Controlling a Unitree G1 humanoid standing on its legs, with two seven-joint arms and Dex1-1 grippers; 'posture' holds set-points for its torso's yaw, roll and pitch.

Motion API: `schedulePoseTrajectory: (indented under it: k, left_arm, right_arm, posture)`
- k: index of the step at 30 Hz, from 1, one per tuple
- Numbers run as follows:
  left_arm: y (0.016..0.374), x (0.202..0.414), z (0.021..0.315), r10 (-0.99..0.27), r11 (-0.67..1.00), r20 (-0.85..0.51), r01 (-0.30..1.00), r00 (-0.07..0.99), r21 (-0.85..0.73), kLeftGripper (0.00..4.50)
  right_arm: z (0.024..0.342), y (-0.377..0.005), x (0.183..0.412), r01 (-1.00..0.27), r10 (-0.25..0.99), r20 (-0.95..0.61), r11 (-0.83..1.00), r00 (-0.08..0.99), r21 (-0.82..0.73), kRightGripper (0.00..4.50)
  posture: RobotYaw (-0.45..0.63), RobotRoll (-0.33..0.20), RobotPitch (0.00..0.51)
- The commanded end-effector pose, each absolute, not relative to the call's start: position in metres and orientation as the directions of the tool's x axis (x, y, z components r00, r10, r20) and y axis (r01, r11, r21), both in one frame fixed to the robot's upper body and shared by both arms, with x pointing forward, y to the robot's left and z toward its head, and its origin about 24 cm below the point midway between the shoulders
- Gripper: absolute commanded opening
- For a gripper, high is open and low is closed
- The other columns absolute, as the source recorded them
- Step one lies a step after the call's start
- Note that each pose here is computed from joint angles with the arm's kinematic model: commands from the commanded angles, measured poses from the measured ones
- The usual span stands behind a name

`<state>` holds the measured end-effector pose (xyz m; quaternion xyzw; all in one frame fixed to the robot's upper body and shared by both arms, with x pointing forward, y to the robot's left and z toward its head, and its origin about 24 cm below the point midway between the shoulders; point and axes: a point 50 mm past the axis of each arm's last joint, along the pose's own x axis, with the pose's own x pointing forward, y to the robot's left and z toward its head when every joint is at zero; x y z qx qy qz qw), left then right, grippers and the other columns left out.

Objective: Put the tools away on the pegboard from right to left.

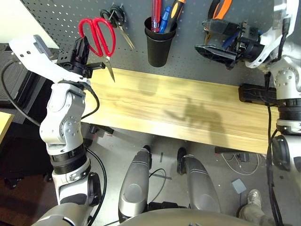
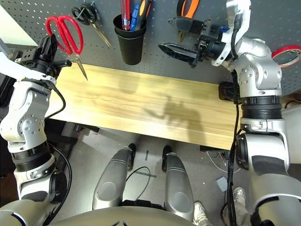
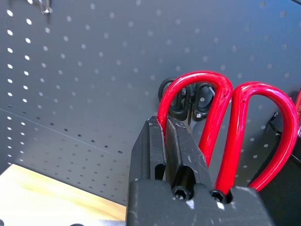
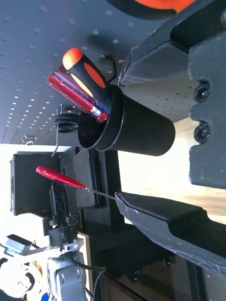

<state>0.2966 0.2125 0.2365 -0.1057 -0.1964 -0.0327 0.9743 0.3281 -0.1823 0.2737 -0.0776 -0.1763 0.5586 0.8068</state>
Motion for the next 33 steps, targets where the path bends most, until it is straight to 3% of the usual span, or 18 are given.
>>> schedulePoseTrajectory:
  k: [1,13,24,29,33]
  left_arm:
    - [0.212,0.303,0.238,-0.032,0.974,0.379,0.114,0.925,-0.195,0.02]
    - [0.224,0.339,0.235,0.029,0.98,0.346,0.043,0.938,-0.197,0.02]
    - [0.217,0.386,0.225,-0.043,0.992,0.252,0.072,0.967,-0.105,0.02]
    - [0.214,0.389,0.201,-0.1,0.993,0.169,0.11,0.981,-0.052,1.65]
    - [0.214,0.374,0.178,-0.121,0.991,0.142,0.128,0.982,-0.04,3.2]
  right_arm:
    - [0.279,-0.182,0.326,-0.868,0.926,0.213,0.368,0.311,-0.334,4.5]
    - [0.279,-0.172,0.327,-0.867,0.921,0.239,0.374,0.306,-0.33,4.5]
    - [0.27,-0.169,0.335,-0.831,0.894,0.218,0.446,0.392,-0.332,4.5]
    - [0.257,-0.164,0.336,-0.821,0.883,0.23,0.466,0.409,-0.33,4.5]
    - [0.246,-0.164,0.331,-0.826,0.877,0.258,0.473,0.406,-0.306,4.5]
  posture:
    - [0.26,0.0,0.266]
    - [0.24,0.0,0.271]
    - [0.21,0.0,0.273]
    - [0.19,0.0,0.275]
    - [0.18,0.0,0.279]
